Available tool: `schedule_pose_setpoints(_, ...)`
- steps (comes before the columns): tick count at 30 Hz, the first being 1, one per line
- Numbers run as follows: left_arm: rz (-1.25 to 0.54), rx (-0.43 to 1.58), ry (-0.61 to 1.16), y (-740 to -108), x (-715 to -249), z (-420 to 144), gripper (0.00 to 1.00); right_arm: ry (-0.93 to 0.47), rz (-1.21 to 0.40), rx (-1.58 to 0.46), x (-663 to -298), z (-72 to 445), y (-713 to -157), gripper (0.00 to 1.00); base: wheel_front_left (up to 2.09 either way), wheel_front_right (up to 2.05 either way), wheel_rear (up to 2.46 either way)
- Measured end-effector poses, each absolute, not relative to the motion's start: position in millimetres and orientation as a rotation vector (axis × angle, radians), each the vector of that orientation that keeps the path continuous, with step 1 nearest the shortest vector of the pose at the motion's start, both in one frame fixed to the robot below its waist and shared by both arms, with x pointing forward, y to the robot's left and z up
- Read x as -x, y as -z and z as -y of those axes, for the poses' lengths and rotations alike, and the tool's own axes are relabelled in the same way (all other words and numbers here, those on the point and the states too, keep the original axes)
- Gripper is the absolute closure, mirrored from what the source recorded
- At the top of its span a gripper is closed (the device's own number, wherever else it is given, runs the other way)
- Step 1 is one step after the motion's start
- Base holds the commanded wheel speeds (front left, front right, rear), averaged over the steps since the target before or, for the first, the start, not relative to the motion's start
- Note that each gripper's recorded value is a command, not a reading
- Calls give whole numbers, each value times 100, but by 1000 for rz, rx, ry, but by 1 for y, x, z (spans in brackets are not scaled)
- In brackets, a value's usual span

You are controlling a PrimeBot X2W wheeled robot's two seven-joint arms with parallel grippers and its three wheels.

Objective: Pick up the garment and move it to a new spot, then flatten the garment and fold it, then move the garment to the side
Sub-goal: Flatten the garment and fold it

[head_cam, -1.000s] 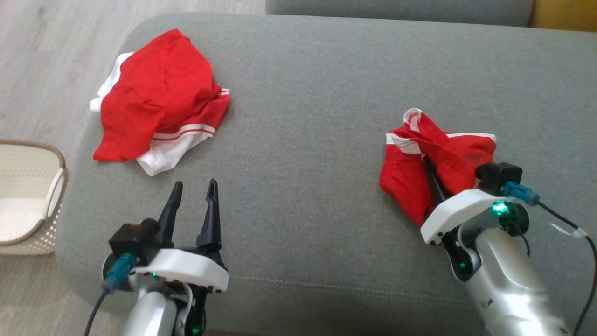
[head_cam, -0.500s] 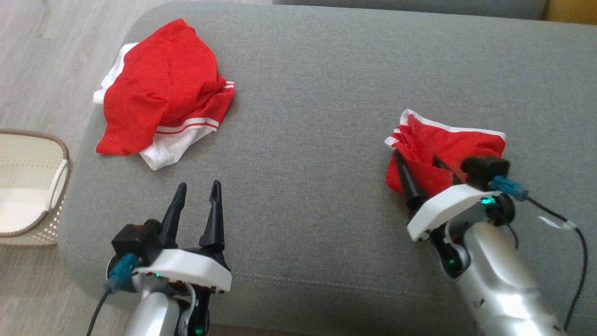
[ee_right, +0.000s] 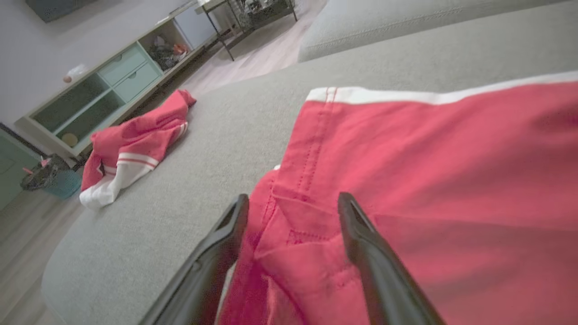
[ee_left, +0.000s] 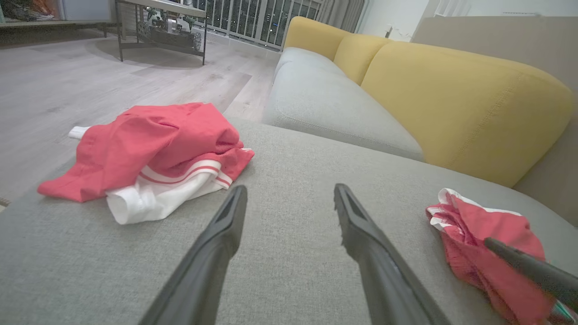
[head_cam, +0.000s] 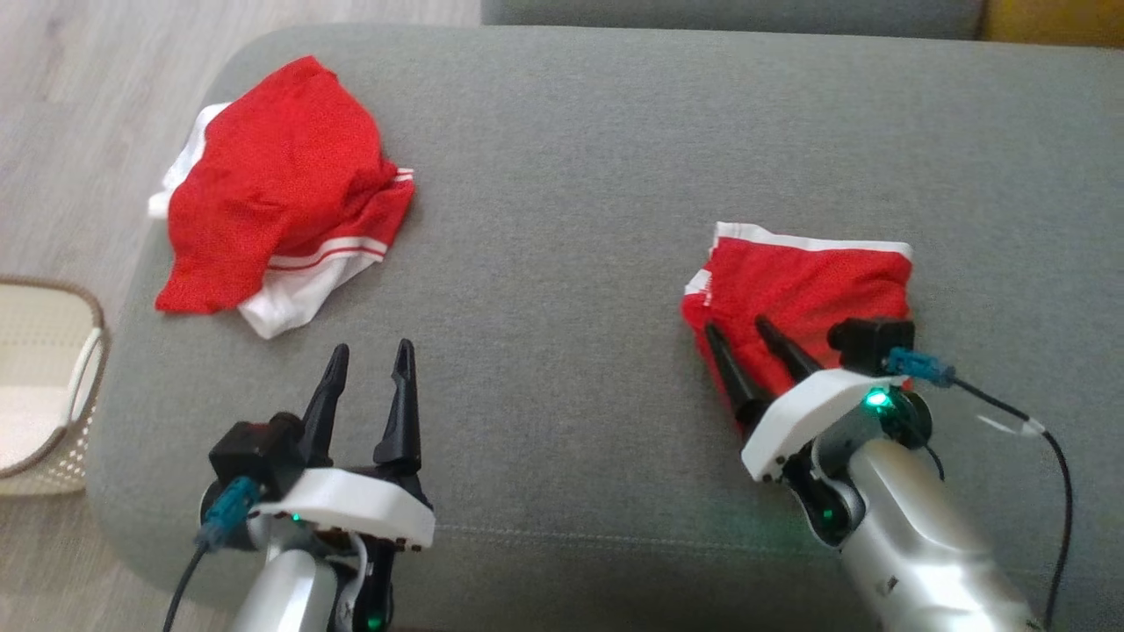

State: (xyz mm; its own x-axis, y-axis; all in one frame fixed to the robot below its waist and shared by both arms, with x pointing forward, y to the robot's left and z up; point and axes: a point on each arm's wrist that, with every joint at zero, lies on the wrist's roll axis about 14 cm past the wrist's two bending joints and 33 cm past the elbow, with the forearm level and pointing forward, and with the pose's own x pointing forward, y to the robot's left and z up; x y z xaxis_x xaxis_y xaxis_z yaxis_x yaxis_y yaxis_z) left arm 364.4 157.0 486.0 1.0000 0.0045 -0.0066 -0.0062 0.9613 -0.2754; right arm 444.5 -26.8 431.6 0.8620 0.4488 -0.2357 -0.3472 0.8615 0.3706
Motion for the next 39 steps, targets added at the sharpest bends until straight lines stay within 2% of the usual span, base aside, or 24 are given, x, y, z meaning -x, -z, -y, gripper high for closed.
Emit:
schedule_pose_setpoints(7,11,283,29,-492,-367,-147,0,-336,-168,-367,-462,59,-476,0,0,0,0)
schedule_pose_setpoints(12,23,289,65,-497,-368,-135,0,-257,-2,-303,-471,99,-521,0,0,0,0)
schedule_pose_setpoints(16,43,292,96,-505,-371,-126,0,-197,87,-235,-462,129,-541,0,0,0,0)
schedule_pose_setpoints(27,37,288,131,-504,-371,-113,0,-43,45,-94,-410,188,-506,0,0,0,0)
schedule_pose_setpoints(39,30,266,142,-502,-368,-110,0,-32,45,-87,-402,189,-503,0,0,0,0)
